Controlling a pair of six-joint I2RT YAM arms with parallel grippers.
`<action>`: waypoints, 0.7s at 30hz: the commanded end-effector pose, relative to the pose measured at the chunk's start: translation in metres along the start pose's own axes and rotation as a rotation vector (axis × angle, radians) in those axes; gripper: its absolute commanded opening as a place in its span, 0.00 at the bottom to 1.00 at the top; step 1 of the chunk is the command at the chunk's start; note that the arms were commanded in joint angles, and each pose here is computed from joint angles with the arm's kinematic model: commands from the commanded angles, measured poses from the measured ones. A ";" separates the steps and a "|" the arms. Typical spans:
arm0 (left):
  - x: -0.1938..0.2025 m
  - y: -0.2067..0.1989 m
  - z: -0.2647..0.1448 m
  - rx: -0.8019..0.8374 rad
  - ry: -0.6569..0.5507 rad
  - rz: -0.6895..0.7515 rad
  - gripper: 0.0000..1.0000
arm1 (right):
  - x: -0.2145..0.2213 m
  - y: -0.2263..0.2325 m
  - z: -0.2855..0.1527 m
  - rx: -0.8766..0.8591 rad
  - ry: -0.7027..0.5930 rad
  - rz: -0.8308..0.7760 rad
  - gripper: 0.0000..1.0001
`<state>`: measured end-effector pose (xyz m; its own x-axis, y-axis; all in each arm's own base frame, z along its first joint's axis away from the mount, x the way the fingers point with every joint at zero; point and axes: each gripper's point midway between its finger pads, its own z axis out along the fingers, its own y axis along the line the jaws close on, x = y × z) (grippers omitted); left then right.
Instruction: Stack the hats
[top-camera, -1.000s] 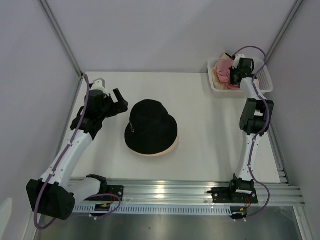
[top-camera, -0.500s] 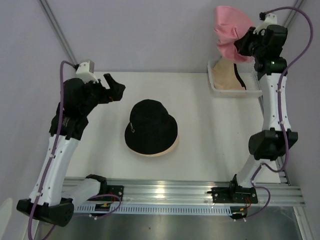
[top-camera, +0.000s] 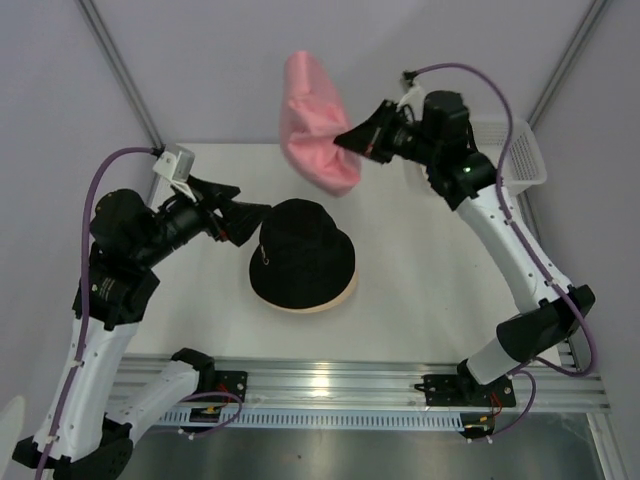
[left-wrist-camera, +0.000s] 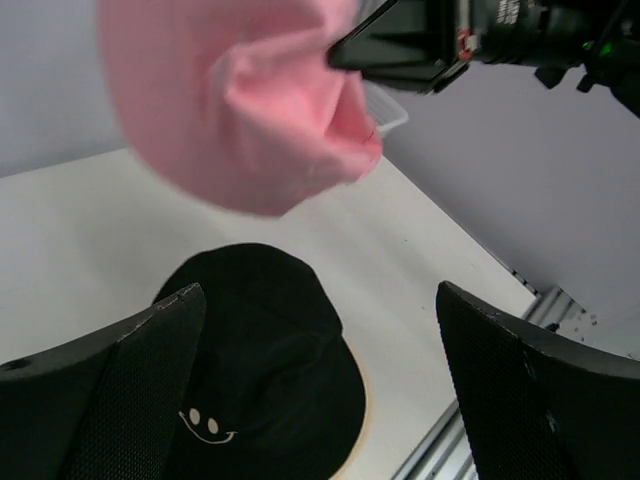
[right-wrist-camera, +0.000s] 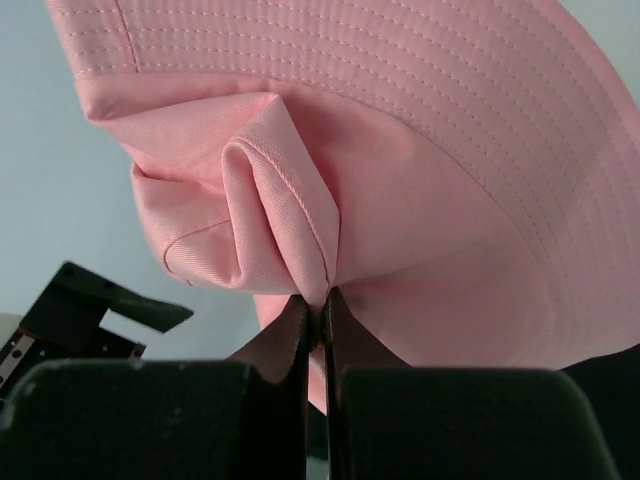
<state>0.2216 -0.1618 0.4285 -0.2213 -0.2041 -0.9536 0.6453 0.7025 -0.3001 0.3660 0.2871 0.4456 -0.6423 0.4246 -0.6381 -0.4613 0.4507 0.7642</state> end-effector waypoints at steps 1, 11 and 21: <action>0.006 -0.013 0.002 0.053 -0.006 -0.006 1.00 | 0.033 0.021 0.012 0.026 -0.004 0.174 0.00; 0.019 0.047 0.016 -0.300 -0.039 -0.193 0.93 | 0.057 0.038 0.009 0.024 -0.007 0.273 0.00; 0.030 0.034 0.065 -0.230 0.005 -0.224 0.83 | 0.063 0.041 0.005 0.008 0.027 0.246 0.00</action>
<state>0.2797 -0.1795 0.3686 -0.3888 -0.3178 -0.8648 0.3702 0.8056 -0.4625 0.3199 0.3412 0.4058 -0.7764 0.4852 -0.4023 -0.2218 0.3871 0.8950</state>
